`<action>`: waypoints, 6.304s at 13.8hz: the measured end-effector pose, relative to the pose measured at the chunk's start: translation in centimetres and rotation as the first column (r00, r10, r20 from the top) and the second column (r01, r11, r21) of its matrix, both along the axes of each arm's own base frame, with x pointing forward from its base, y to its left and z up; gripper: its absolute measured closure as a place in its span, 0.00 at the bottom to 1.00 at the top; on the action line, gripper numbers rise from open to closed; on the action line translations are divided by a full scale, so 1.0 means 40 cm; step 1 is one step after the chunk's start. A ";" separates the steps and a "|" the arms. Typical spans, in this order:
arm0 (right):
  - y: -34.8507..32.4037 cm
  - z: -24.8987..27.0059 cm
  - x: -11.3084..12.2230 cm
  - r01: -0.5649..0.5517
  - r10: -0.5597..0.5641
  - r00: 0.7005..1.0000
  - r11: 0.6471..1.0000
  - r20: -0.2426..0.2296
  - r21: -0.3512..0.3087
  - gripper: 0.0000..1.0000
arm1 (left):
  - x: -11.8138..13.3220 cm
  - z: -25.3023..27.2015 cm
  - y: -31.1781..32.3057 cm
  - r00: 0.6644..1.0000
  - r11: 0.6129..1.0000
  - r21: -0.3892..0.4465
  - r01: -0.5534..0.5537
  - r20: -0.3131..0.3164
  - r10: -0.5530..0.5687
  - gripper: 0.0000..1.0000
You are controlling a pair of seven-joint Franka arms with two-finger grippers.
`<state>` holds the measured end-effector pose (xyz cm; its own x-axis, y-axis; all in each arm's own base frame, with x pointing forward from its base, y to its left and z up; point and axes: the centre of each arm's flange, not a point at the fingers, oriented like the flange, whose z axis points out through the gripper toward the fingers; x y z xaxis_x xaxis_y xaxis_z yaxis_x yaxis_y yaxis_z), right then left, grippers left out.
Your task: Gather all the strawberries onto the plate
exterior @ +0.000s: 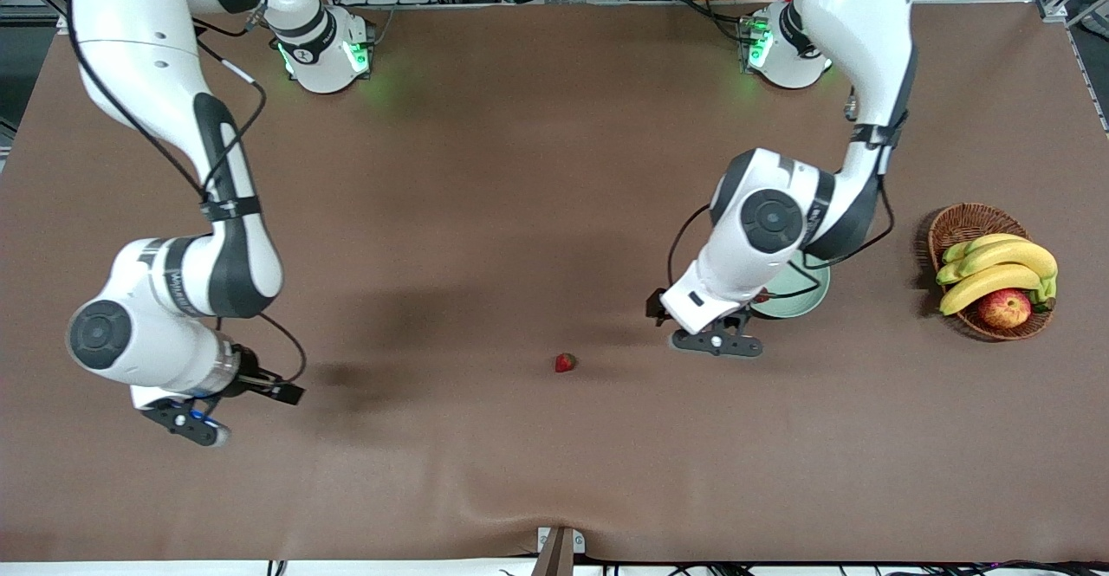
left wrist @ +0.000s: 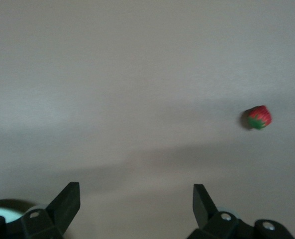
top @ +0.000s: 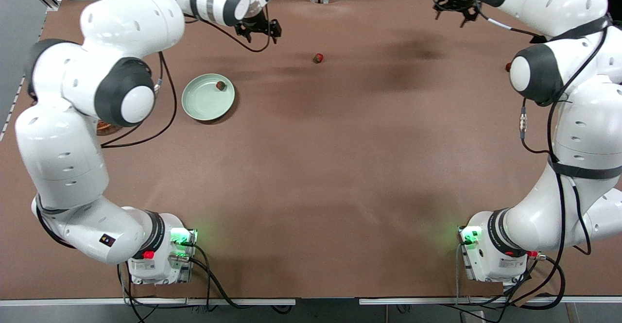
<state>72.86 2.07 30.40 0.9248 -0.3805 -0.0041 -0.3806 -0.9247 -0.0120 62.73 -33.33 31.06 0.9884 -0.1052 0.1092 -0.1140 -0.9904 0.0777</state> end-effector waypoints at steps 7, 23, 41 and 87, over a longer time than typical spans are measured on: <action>-0.457 -0.057 -0.093 -0.184 0.185 0.981 0.983 -0.054 0.009 0.00 | -0.002 -0.096 -0.163 0.992 0.997 -0.083 0.008 0.127 0.002 0.00; -0.608 -0.269 -0.225 -0.536 0.535 0.844 0.844 -0.036 -0.024 0.00 | -0.065 -0.321 -0.345 0.966 0.982 -0.174 0.067 0.257 -0.020 0.25; -0.582 -0.270 -0.199 -0.553 0.552 0.833 0.833 -0.019 -0.035 0.68 | -0.048 -0.331 -0.346 0.952 0.978 -0.197 0.072 0.306 -0.008 0.74; 0.830 -0.144 -0.213 0.009 -0.010 0.998 1.000 -0.067 -0.008 0.68 | -0.015 -0.306 -0.011 0.980 0.993 -0.088 0.075 0.191 -0.057 0.67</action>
